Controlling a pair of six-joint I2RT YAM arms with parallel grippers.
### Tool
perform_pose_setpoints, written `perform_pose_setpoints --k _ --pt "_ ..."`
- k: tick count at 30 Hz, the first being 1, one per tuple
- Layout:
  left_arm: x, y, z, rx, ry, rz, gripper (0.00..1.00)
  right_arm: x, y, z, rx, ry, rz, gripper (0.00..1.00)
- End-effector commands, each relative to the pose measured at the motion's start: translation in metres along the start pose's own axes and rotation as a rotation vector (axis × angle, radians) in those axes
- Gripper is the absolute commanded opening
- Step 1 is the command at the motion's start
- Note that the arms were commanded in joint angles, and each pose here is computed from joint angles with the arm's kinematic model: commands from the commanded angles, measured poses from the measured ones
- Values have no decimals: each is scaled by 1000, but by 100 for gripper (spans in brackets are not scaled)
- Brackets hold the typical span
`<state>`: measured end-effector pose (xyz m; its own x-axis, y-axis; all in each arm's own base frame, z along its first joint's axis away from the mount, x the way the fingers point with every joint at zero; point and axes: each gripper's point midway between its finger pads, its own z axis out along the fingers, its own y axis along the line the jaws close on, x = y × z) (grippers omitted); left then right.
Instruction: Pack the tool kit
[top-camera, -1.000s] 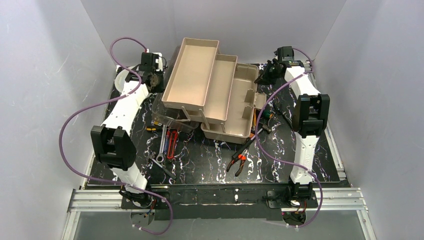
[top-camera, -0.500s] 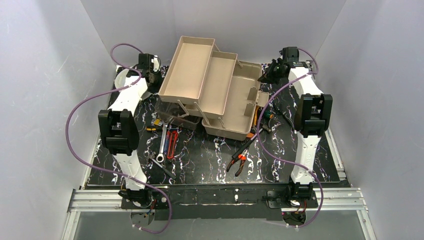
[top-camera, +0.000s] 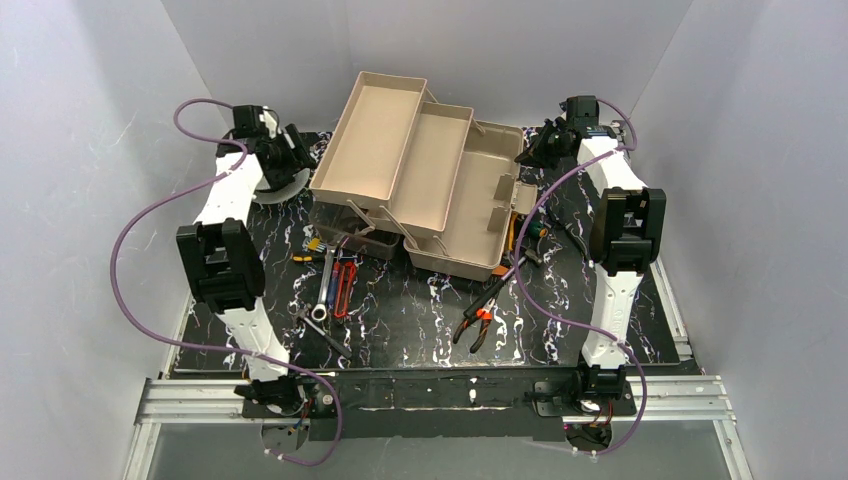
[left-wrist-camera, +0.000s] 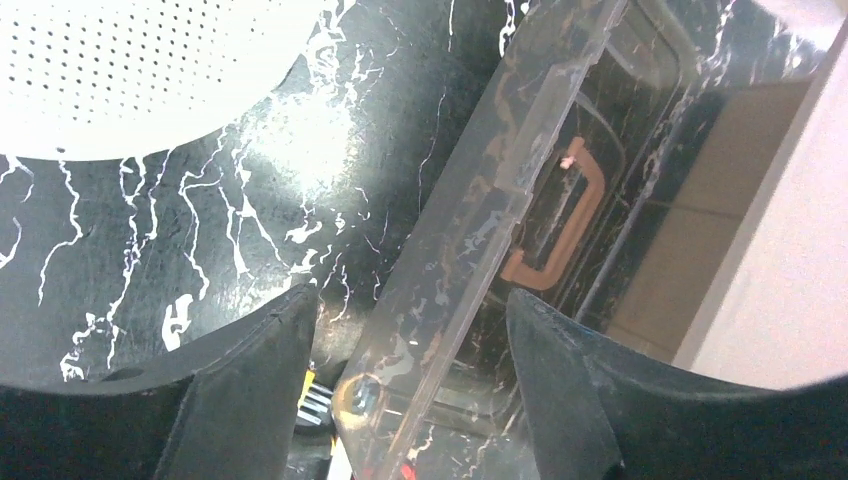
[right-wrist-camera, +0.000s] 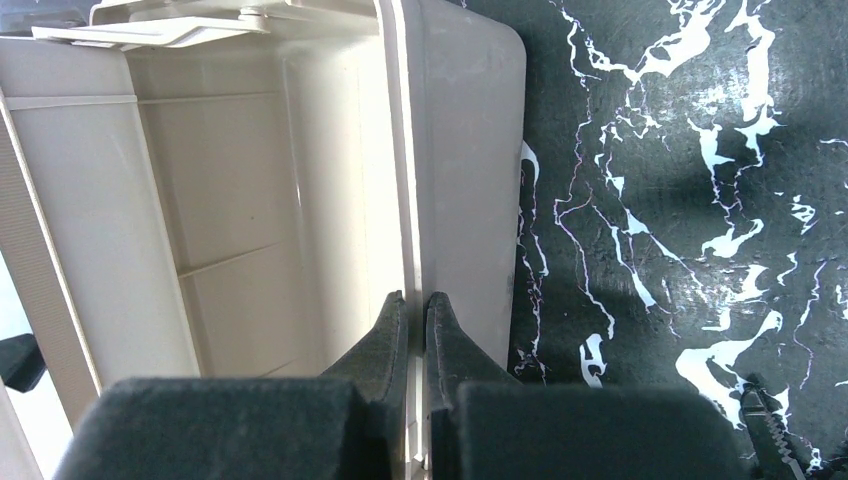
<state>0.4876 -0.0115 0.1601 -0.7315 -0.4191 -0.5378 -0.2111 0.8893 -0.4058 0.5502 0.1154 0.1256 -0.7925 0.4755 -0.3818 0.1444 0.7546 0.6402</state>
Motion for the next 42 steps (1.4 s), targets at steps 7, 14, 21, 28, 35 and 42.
perform_pose_setpoints --k 7,14,21,28,35,42 --pt "-1 20 -103 -67 -228 -147 82 -21 49 -36 -144 -99 3 18" --pt "55 27 -157 -76 -262 -97 94 -22 60 -61 -149 -151 -29 37" --pt "126 41 -154 -62 -173 -108 95 -24 71 -92 -144 -211 -72 66" --pt "173 36 -131 -38 -36 -99 98 -11 79 -129 -149 -285 -92 77" --pt "210 35 -112 -106 56 -35 98 60 106 -150 -238 -284 -130 78" --pt "233 54 -94 -176 133 -49 89 102 88 -160 -262 -283 -163 77"
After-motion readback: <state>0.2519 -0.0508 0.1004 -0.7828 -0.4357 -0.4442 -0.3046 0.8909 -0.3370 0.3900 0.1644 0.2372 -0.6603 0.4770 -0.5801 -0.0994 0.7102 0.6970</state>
